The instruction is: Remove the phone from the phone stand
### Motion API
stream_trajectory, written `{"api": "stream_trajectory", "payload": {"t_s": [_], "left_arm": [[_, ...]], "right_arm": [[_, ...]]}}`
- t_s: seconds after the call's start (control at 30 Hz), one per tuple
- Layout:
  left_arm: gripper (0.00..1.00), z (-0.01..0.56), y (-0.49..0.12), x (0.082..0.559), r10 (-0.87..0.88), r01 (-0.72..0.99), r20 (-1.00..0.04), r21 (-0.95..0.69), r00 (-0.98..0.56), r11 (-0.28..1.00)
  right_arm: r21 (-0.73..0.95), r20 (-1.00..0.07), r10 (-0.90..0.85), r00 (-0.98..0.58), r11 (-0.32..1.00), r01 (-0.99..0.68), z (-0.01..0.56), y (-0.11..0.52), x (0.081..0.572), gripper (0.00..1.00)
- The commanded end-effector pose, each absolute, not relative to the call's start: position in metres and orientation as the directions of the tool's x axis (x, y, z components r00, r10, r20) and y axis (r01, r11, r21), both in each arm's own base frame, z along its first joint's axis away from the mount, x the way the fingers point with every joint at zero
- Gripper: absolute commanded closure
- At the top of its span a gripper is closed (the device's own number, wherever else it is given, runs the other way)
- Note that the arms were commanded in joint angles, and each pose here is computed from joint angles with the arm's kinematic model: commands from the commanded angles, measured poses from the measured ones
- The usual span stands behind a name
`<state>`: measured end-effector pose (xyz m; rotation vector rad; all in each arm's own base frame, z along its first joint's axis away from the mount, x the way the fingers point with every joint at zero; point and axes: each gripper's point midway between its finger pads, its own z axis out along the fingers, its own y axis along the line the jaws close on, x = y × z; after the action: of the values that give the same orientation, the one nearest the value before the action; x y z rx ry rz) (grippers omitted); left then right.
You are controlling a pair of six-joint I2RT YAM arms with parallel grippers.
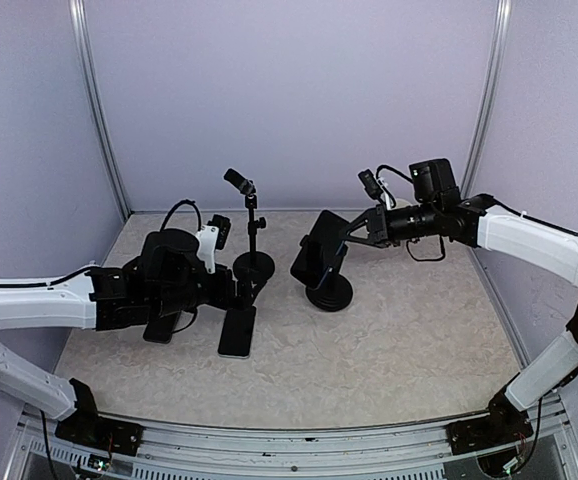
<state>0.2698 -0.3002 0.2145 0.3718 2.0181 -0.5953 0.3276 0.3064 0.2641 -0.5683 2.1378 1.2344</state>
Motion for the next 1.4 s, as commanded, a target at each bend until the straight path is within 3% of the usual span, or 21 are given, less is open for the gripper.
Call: {"api": "stream_trajectory", "payload": {"t_s": [0.0,0.33,0.93,1.17,1.37], "left_arm": [[0.01,0.219,-0.336,0.26,0.03,0.569,-0.877,-0.285,-0.479,0.771],[0.01,0.19,-0.411,0.249,0.139,0.687,-0.844,-0.314,-0.517,0.655],[0.01,0.156,-0.459,0.265,0.219,0.715,-0.843,-0.246,-0.491,0.654],[0.15,0.155,-0.46,0.269,0.22,0.7,-0.853,-0.212,-0.473,0.682],[0.39,0.149,-0.454,0.269,0.217,0.681,-0.853,-0.201,-0.475,0.704]], "right_arm": [[0.564,-0.78,-0.073,-0.621,0.349,-0.749,0.311,0.31,0.31,1.0],[0.574,-0.745,-0.146,-0.65,0.355,-0.738,0.29,0.311,0.299,1.0],[0.573,-0.736,-0.198,-0.647,0.324,-0.752,0.277,0.312,0.284,1.0],[0.584,-0.724,-0.206,-0.658,0.324,-0.744,0.268,0.313,0.282,1.0],[0.586,-0.723,-0.202,-0.66,0.327,-0.742,0.267,0.313,0.281,1.0]]}}
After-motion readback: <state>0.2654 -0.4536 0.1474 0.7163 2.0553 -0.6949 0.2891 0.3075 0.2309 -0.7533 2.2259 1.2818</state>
